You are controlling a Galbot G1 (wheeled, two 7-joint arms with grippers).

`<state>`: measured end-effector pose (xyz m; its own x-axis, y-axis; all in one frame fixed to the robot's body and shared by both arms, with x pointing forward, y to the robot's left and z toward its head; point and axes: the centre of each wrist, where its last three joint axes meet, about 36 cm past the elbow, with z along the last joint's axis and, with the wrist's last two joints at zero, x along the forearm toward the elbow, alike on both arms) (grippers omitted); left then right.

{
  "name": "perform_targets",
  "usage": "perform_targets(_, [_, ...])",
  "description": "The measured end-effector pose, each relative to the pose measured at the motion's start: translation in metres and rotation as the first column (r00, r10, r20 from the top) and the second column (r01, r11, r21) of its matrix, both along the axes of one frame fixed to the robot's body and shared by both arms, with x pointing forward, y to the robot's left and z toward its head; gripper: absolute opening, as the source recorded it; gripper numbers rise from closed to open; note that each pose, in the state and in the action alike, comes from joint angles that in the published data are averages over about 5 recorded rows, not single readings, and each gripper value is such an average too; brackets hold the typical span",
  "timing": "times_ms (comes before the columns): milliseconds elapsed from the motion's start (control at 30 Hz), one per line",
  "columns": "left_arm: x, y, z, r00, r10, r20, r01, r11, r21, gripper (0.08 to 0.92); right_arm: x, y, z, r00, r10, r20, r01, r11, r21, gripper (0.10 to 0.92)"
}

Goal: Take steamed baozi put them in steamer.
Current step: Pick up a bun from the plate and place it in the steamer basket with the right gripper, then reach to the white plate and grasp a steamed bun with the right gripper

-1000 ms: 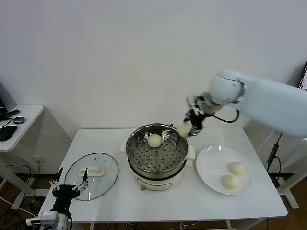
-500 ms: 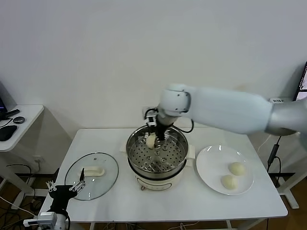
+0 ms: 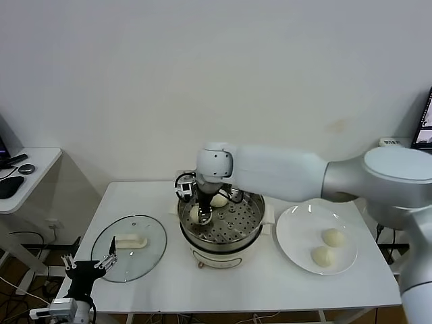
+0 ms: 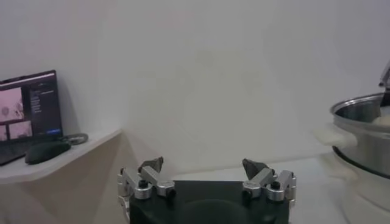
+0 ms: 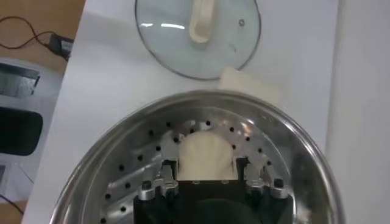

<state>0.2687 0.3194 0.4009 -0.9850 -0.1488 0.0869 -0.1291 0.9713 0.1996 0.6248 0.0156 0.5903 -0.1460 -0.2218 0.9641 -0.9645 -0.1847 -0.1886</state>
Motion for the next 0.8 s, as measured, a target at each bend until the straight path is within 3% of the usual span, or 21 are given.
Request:
perform_targets(300, [-0.001,-0.001,-0.001,1.0000,0.001,0.005,-0.001,1.000,-0.007,0.823,0.003,0.002,-0.013,1.000,-0.014,-0.006,0.014,1.000,0.001,0.795])
perform_targets(567, [0.002,-0.002,-0.002,0.9999,-0.009,0.007,0.009,1.000,-0.005,0.823,0.006,-0.027,0.021,1.000,0.018,0.011,-0.018,1.000,0.003,0.823])
perform_targets(800, [0.007,-0.002,0.000,0.9996,-0.027,0.008,0.027,1.000,0.000,0.823,0.006,-0.106,0.067,0.998,0.066,0.016,-0.065,0.998,-0.016,0.823])
